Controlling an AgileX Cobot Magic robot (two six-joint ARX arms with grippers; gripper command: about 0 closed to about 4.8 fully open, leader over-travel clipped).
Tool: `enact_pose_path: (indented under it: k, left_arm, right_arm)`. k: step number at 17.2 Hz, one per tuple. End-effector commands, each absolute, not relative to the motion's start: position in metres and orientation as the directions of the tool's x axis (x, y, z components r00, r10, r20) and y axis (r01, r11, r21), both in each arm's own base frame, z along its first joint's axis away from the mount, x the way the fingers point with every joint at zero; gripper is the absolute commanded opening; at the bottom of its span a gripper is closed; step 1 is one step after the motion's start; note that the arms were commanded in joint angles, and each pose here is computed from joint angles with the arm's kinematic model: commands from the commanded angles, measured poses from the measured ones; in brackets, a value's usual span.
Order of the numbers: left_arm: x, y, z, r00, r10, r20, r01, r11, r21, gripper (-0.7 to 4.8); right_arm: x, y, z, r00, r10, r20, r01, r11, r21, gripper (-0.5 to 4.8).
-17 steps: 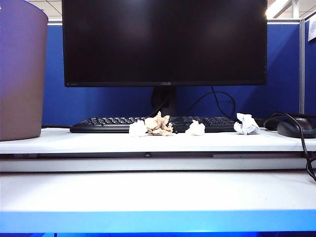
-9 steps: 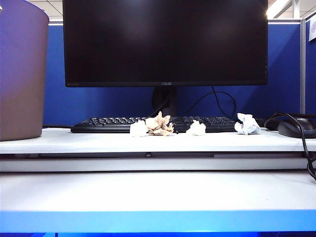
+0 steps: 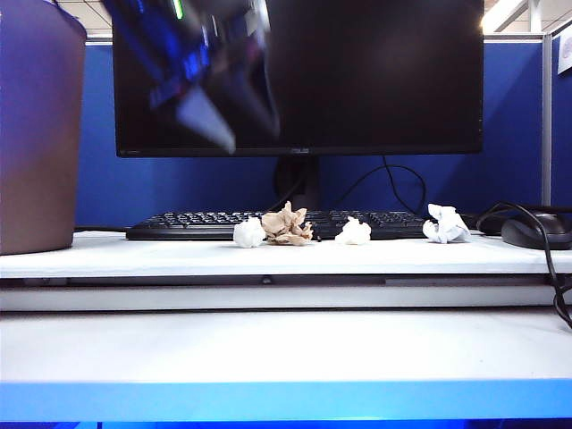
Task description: Pick up all paper balls from the table and place them in the pink trash can.
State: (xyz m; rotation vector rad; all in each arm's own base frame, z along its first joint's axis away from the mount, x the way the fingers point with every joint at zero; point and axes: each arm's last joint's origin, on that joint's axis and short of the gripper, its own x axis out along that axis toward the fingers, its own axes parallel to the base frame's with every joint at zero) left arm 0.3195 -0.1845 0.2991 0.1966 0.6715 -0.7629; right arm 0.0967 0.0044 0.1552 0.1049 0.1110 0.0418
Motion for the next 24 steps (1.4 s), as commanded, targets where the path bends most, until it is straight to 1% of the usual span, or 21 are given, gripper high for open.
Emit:
enact_pose_path:
  k: [1,3,4,6,12,20,23,24]
  left_arm:
    - [0.337,-0.194,0.273,0.512,-0.561,-0.651,0.691,0.719,-0.075,4.04]
    - [0.344,-0.197,0.253,0.489,-0.524,-0.697,0.675,0.733,-0.078,4.04]
    - [0.347,-0.196,0.244,0.498,-0.474,-0.726,0.65,0.758,-0.049,4.04]
    - [0.352,-0.197,0.234,0.507,-0.431,-0.746,0.629,0.777,-0.02,4.04]
    - [0.359,-0.201,0.225,0.528,-0.442,-0.725,0.631,0.776,-0.013,4.03]
    - [0.361,-0.202,0.222,0.527,-0.441,-0.727,0.631,0.776,-0.014,3.93]
    - [0.361,-0.202,0.223,0.524,-0.45,-0.723,0.64,0.768,-0.014,2.46]
    - [0.361,-0.202,0.222,0.523,-0.453,-0.722,0.645,0.764,-0.012,2.2]
  right_arm:
    - [0.097,0.004,0.156,0.994,0.047,-0.096,-0.037,0.994,0.104,-0.05]
    - [0.097,0.004,0.156,0.994,0.047,-0.096,-0.037,0.994,0.104,-0.05]
    - [0.097,0.004,0.156,0.994,0.047,-0.096,-0.037,0.994,0.104,-0.05]
    - [0.097,0.004,0.156,0.994,0.047,-0.096,-0.037,0.994,0.104,-0.05]
    - [0.097,0.004,0.156,0.994,0.047,-0.095,-0.037,0.994,0.104,-0.05]
    - [0.097,0.004,0.156,0.994,0.047,-0.096,-0.037,0.994,0.104,-0.05]
    - [0.097,0.004,0.156,0.994,0.047,-0.096,-0.037,0.994,0.104,-0.05]
    - [0.097,0.004,0.156,0.994,0.047,-0.095,-0.037,0.994,0.104,-0.05]
